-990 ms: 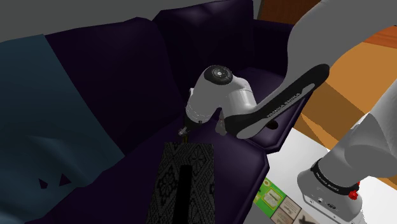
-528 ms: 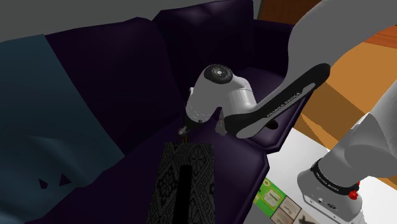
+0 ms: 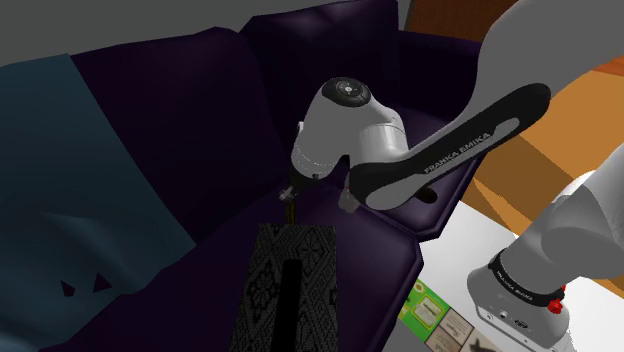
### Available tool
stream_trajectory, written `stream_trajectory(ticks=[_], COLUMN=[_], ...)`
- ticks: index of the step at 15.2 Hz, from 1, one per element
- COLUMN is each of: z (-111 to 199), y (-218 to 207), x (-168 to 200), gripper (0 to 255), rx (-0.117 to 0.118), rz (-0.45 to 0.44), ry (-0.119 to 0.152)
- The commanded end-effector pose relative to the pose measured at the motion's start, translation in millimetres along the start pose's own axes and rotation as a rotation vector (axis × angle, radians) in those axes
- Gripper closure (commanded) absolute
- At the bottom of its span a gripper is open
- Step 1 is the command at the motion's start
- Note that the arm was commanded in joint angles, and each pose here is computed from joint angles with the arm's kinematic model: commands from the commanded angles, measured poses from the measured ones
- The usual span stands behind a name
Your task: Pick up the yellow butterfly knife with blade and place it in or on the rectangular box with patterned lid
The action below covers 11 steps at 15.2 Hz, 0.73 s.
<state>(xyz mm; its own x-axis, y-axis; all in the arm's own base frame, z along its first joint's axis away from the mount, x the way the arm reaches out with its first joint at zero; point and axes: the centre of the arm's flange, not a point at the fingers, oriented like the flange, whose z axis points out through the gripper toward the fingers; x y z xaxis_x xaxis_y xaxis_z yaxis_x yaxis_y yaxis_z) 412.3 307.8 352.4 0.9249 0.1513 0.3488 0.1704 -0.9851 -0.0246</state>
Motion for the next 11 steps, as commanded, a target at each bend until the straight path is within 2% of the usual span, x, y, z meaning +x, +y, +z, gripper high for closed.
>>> stream_trajectory(ticks=[1,11], z=[-10,-59], y=[0,-2], x=[4,22], gripper=[255,255], rx=[0.001,0.001], rz=[0.000,0.000], ry=[-0.001,-0.001])
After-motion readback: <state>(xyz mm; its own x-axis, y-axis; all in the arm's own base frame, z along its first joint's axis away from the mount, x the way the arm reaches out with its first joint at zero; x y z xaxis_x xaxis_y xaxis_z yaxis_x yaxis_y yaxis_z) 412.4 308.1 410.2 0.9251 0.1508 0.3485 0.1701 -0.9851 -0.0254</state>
